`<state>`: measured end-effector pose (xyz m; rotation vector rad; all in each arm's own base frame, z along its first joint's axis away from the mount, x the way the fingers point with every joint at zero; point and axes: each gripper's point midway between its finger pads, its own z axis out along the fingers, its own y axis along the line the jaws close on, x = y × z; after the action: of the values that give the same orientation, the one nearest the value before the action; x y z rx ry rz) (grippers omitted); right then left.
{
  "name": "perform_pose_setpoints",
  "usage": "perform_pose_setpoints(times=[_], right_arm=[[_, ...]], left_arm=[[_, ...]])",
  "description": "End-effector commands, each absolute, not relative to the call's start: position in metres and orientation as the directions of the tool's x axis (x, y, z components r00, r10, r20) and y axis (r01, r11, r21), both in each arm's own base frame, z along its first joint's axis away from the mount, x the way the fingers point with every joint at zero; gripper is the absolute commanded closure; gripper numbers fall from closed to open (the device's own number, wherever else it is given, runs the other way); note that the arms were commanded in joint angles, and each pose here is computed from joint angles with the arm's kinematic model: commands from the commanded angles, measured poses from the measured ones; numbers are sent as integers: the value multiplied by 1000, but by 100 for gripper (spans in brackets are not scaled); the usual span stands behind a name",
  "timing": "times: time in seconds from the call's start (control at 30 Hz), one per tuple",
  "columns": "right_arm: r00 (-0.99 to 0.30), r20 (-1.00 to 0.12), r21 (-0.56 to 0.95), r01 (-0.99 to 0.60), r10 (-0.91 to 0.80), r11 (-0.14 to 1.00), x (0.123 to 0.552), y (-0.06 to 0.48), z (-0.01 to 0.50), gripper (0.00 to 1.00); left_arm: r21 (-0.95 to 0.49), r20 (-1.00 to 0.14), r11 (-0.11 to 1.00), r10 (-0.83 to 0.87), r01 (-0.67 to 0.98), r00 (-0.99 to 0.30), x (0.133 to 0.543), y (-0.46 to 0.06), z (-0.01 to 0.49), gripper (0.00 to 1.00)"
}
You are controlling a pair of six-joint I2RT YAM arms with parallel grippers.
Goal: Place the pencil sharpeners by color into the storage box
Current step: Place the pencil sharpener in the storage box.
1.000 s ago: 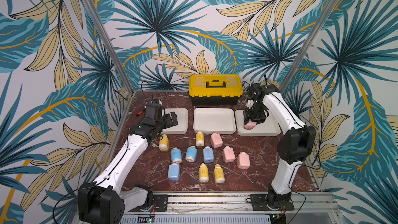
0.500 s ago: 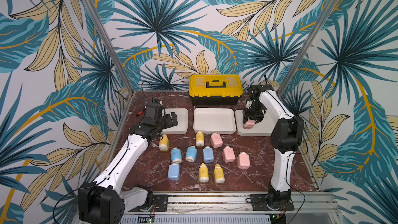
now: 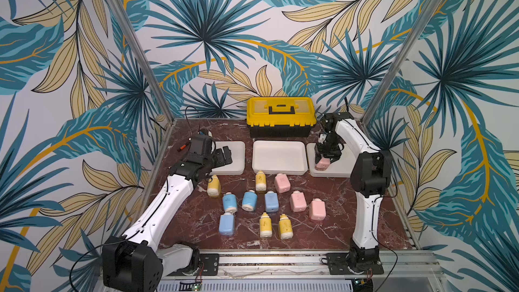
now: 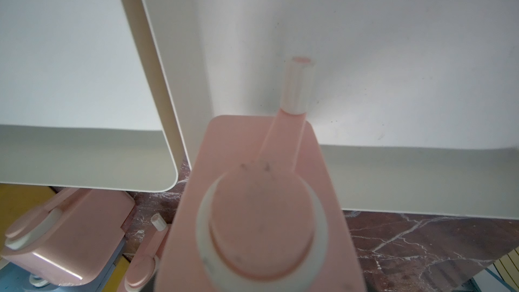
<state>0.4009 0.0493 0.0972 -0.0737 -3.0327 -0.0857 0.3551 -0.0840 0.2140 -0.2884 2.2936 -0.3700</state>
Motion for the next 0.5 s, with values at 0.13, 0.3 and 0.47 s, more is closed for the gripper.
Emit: perform_pose_setpoints(times=[0.13, 0.3, 0.47], right_arm=[[-983, 183, 70, 20, 7, 997, 395, 61, 71, 70], [-980, 199, 69, 9, -5, 998, 393, 68, 64, 70], [-977, 215, 67, 17, 2, 998, 393, 70, 56, 70]], left_arm=[[-334, -657, 937, -309, -101, -688, 350, -82, 203, 1], [-331, -655, 938, -305, -100, -691, 351, -83, 202, 1], [-331, -658, 939, -303, -98, -689, 352, -83, 203, 1]])
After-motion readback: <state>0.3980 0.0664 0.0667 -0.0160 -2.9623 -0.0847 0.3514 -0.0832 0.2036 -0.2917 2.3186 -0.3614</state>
